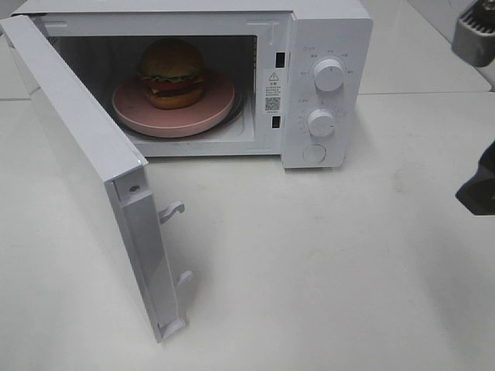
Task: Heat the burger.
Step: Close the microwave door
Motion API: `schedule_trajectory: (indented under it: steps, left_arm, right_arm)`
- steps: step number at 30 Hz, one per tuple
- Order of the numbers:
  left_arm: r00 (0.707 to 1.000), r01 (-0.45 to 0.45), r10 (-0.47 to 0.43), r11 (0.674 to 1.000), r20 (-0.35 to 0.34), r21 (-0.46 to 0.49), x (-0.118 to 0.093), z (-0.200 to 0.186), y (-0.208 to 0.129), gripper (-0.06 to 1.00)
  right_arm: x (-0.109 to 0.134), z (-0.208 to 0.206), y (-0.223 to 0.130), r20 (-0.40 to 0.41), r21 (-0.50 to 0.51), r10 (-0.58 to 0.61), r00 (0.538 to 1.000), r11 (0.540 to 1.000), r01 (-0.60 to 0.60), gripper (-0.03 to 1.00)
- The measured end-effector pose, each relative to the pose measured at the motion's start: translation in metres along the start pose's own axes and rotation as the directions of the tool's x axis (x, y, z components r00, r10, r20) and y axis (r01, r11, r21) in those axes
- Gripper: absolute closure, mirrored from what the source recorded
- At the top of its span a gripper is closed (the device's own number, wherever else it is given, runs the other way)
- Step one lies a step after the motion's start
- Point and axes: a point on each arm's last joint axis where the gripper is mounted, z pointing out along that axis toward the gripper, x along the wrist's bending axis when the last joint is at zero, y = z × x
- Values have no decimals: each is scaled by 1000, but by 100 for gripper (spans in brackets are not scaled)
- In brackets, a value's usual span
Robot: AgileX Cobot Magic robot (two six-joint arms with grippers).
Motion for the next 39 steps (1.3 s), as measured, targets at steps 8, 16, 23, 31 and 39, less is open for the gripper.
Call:
schedule_trajectory:
  steps: [8, 16, 23, 31, 39]
  left_arm:
    - [1000, 0, 0, 1000, 0, 0, 0, 0, 0, -3]
    - [1000, 0, 0, 1000, 0, 0, 0, 0, 0, -3]
    - [1000, 0, 0, 1000, 0, 0, 0, 0, 0, -3]
    - [1000, 0, 0, 1000, 0, 0, 0, 0, 0, -3]
    - [1000, 0, 0, 1000, 0, 0, 0, 0, 0, -3]
  right_arm:
    - [1, -12, -32, 4, -19, 43, 999, 999, -43, 20]
    - [-9, -16, -74, 55, -47, 192, 980, 981, -190, 20]
    - [-14, -26, -98, 107, -120, 318, 942, 945, -305, 20]
    - [-6, -22, -134, 144, -218, 454, 879, 881, -419, 20]
    - [5, -17, -158, 154, -350, 530, 834, 819, -456, 20]
